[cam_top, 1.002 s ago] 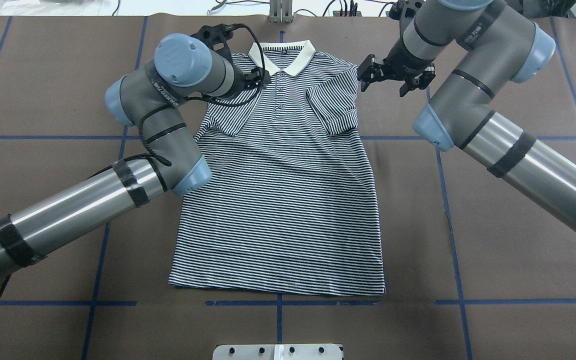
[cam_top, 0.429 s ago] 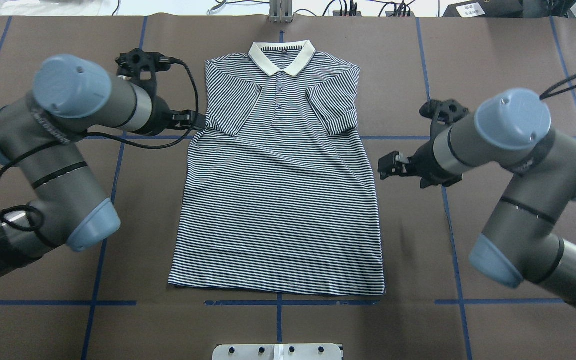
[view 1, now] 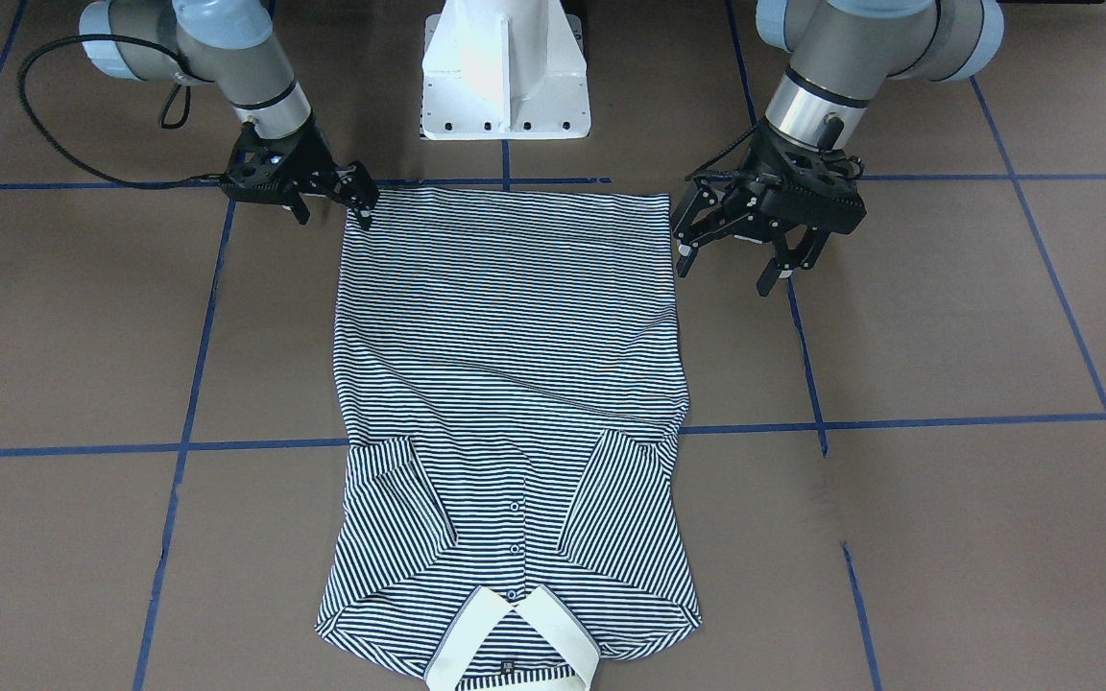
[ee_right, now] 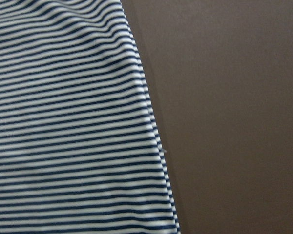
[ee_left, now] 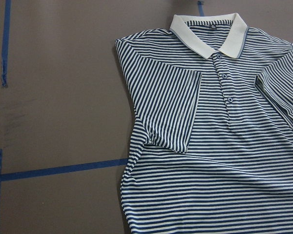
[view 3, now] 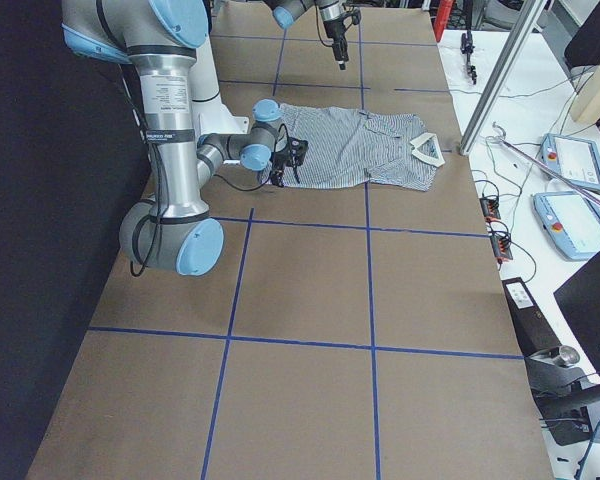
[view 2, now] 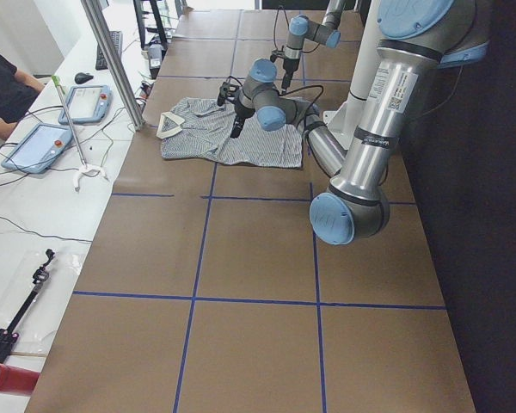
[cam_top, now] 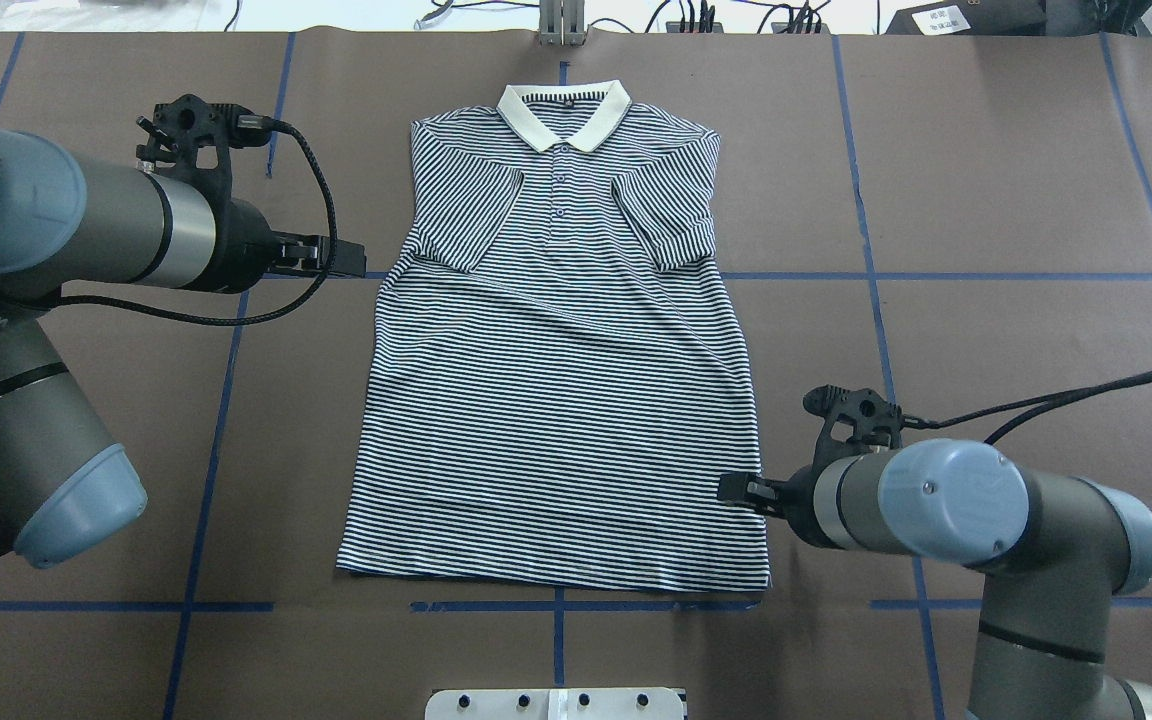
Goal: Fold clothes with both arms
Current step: 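Move both grippers to the shirt hem nearest the robot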
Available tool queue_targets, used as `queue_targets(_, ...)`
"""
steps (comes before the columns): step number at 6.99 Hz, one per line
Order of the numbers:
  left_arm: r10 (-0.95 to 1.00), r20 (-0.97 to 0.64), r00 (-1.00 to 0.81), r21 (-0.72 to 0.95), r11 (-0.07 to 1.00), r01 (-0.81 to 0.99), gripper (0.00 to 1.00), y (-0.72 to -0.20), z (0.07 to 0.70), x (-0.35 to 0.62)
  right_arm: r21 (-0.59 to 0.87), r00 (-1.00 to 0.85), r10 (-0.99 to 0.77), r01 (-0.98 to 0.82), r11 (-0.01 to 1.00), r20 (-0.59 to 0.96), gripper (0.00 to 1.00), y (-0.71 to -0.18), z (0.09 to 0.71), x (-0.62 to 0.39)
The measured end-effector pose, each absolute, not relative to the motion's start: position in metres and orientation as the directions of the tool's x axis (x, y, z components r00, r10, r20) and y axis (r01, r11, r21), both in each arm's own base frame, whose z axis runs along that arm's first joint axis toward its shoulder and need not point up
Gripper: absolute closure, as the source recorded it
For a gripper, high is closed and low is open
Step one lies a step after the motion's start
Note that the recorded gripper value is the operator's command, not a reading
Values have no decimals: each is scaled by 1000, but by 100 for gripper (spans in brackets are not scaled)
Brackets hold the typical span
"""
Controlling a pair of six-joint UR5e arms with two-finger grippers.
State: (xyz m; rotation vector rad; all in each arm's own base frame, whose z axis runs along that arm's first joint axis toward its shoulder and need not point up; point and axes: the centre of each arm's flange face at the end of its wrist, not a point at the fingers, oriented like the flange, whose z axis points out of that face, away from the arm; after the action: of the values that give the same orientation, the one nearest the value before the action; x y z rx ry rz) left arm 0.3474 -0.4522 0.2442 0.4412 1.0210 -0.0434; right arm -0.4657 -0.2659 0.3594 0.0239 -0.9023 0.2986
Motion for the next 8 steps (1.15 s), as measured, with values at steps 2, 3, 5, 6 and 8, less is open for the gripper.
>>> queue_targets(2,167,-838,520,333,911,245,0,-450,239,347,-100,602,235,-249,963,763,3,-237,367,-479)
queue_targets(3,167,-838,519,333,911,245,0,-450,238,347,-100,609,231,-242,965,759,12,-231,369,-483)
queue_targets(5,166,-839,519,331,911,244,0,-450,238,348,-103,613,227,-231,967,757,26,-227,370,-486)
queue_targets(6,166,-838,519,331,912,244,0,-450,239,348,-104,616,226,-227,968,755,27,-226,370,-488)
queue_targets(8,166,-837,521,331,912,243,0,-450,240,349,-105,619,224,-222,969,753,92,-225,371,-491)
